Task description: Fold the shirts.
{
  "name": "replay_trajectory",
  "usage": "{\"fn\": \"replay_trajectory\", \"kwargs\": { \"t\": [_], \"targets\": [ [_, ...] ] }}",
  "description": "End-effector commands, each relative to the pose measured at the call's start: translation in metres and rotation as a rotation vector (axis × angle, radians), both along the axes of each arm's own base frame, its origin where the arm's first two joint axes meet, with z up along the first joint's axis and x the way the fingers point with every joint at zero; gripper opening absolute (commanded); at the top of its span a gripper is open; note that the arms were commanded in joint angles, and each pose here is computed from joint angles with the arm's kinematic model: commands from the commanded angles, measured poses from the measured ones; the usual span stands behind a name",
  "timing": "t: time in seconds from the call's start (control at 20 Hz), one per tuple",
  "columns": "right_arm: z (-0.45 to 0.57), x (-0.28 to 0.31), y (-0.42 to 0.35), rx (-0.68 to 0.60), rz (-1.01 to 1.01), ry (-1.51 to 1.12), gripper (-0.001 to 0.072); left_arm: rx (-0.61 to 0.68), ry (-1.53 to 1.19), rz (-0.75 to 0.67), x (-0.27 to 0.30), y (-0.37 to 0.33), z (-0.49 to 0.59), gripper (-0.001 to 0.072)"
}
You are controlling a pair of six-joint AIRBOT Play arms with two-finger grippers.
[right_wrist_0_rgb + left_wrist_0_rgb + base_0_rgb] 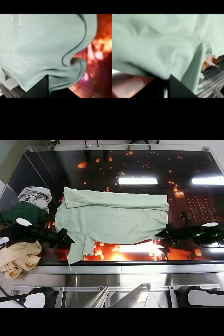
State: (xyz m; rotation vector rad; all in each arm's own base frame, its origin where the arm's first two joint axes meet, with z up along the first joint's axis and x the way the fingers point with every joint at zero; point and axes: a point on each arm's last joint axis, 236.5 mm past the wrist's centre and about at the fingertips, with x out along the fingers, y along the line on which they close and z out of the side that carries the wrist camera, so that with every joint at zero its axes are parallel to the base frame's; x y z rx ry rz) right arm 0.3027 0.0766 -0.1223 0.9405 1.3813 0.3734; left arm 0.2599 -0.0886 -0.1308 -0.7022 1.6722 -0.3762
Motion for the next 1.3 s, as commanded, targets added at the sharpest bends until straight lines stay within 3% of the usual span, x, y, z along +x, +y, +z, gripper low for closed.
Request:
{"fn": "replay_trajectory", "kwargs": {
  "t": [0.0,0.2,0.55,0.65,0.75,1.05,1.25],
  "targets": [
    [0.015,-0.005,-0.005,0.037,0.004,-0.006,0.0021,-0.063,0.020,-0.106,0.006,-0.016,0.008,0.0005],
    [0.023,-0.036,-0.057,0.008,-0.053,0.076,0.0021,0.065,0.065,-0.056,-0.001,0.031,0.030,0.0012],
    [0.078,-0.009,-0.060,0.127,-0.168,-0.076,0.0022,-0.019,-0.058,-0.033,-0.012,0.022,0.101,0.0022],
    [0.108,0.017,-0.057,0.170,-0.214,-0.214,0.0021,-0.083,-0.209,-0.002,0.018,0.010,0.136,0.0022],
    [0.122,0.043,-0.054,0.167,-0.225,-0.284,0.0021,-0.071,-0.315,0.008,0.053,0.011,0.157,0.0022],
    [0.111,0.136,-0.043,-0.028,-0.205,-0.398,0.0021,-0.055,-0.411,-0.082,0.158,0.006,0.163,0.0020],
    [0.077,0.180,-0.049,-0.056,-0.208,-0.377,0.0022,-0.064,-0.428,-0.133,0.223,-0.003,0.133,0.0020]
  ]
}}
